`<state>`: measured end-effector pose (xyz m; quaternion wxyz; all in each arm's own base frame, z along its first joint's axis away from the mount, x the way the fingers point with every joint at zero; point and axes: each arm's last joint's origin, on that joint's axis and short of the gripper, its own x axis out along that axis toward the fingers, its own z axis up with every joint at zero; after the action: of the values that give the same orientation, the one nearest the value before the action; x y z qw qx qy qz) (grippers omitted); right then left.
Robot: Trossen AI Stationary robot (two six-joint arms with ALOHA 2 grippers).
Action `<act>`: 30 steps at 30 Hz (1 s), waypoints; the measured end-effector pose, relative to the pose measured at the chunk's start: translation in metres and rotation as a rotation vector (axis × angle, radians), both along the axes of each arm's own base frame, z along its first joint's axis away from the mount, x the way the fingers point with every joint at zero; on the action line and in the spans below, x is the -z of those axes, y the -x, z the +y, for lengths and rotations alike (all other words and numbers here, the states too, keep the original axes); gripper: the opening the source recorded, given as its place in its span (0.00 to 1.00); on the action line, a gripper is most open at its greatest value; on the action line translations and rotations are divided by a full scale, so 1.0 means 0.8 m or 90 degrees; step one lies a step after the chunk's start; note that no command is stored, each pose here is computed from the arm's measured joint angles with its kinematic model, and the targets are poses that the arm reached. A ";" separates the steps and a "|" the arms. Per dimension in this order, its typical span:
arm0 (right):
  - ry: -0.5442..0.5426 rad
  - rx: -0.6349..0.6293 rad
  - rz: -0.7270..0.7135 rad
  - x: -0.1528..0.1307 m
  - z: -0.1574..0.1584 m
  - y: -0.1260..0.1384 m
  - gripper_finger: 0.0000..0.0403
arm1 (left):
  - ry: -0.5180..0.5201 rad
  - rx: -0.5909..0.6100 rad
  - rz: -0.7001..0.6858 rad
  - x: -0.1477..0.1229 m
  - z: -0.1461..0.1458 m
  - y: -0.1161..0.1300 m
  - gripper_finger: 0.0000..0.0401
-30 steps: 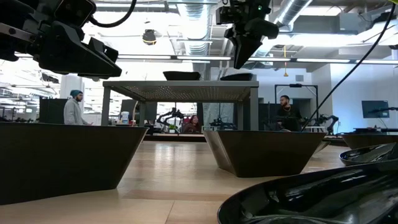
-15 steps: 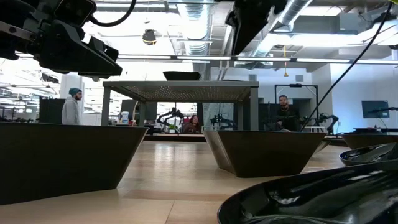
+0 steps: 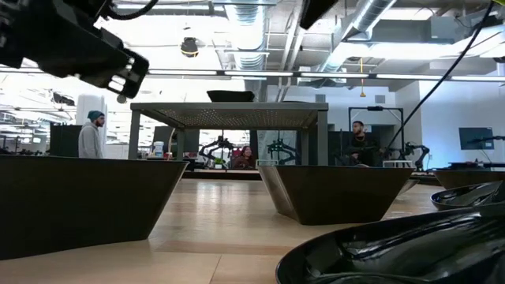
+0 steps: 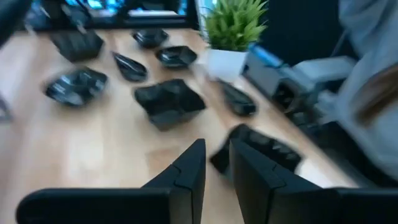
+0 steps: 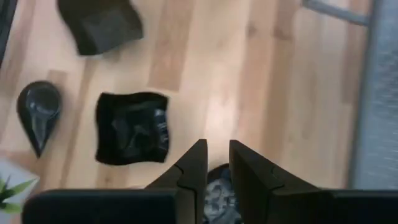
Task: Pick & Place Mini shaped plates
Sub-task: Stack the black distorted square plate on top of the black distorted square plate on the shelf
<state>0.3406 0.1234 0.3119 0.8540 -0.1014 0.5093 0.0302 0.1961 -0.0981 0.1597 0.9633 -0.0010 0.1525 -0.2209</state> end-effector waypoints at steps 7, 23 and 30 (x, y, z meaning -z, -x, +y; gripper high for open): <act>-0.043 -0.057 -0.010 0.061 0.037 -0.047 0.16 | 0.101 0.004 0.061 0.002 -0.005 0.002 0.19; -0.217 -0.052 0.127 0.124 0.075 -0.058 0.23 | 0.110 -0.028 0.059 0.001 0.003 -0.002 0.18; -0.190 -0.049 0.184 0.165 0.094 -0.057 0.23 | 0.112 -0.028 0.060 0.001 0.002 -0.001 0.18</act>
<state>0.3859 0.1982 0.1799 0.7758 0.0123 0.6122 0.1519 0.1971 -0.0966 0.1587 0.9558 -0.0993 0.1775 -0.2123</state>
